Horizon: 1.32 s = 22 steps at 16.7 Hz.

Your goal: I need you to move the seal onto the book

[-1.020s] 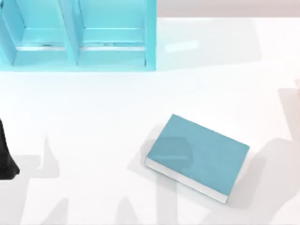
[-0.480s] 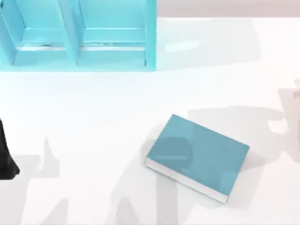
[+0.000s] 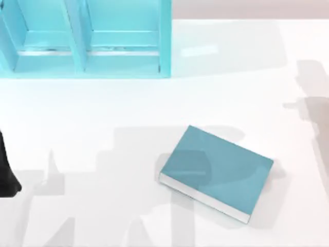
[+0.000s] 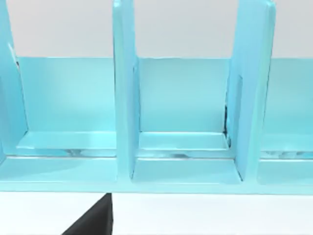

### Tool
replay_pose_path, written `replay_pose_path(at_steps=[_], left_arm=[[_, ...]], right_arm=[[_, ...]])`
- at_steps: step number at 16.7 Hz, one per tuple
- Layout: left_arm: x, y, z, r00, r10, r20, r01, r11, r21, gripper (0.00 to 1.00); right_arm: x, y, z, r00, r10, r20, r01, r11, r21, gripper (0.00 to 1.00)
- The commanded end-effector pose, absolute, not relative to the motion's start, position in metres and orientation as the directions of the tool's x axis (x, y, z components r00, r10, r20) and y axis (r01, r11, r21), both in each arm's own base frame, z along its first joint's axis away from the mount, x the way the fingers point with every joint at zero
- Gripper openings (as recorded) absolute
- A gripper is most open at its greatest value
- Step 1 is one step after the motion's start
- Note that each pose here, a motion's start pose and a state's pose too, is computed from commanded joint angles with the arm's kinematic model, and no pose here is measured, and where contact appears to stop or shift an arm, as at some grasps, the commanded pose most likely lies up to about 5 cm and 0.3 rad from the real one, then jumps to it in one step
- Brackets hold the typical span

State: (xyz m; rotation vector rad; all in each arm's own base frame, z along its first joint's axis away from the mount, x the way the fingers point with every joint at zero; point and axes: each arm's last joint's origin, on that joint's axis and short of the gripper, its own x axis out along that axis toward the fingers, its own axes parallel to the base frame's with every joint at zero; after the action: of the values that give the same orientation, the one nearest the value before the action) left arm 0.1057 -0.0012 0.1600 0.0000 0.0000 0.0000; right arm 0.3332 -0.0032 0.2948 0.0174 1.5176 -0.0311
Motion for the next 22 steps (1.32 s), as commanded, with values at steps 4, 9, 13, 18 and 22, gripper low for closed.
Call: replay_pose_path(at_steps=[4, 9, 13, 18, 22], left_arm=[[0.106, -0.001, 0.16, 1.0, 0.0, 0.0, 0.0, 1.0, 0.0, 1.0], [0.106, -0.001, 0.16, 1.0, 0.0, 0.0, 0.0, 1.0, 0.0, 1.0], [0.106, -0.001, 0.16, 1.0, 0.0, 0.0, 0.0, 1.0, 0.0, 1.0], [0.106, -0.001, 0.16, 1.0, 0.0, 0.0, 0.0, 1.0, 0.0, 1.0], [0.106, -0.001, 0.16, 1.0, 0.0, 0.0, 0.0, 1.0, 0.0, 1.0]], right_arm=[[0.338, 0.003, 0.283, 0.006, -0.002, -1.0, 0.01, 1.0, -0.002, 0.0], [0.342, 0.013, 0.278, 0.002, -0.001, -1.0, 0.016, 1.0, -0.001, 0.0], [0.349, 0.063, 0.253, -0.054, -0.006, -0.999, -0.011, 1.0, -0.005, 0.0], [0.34, 0.144, 0.217, -0.09, -0.027, -0.996, -0.041, 0.999, -0.024, 0.0], [0.322, 0.2, 0.2, -0.057, -0.023, -0.998, -0.019, 1.0, -0.022, 0.0]])
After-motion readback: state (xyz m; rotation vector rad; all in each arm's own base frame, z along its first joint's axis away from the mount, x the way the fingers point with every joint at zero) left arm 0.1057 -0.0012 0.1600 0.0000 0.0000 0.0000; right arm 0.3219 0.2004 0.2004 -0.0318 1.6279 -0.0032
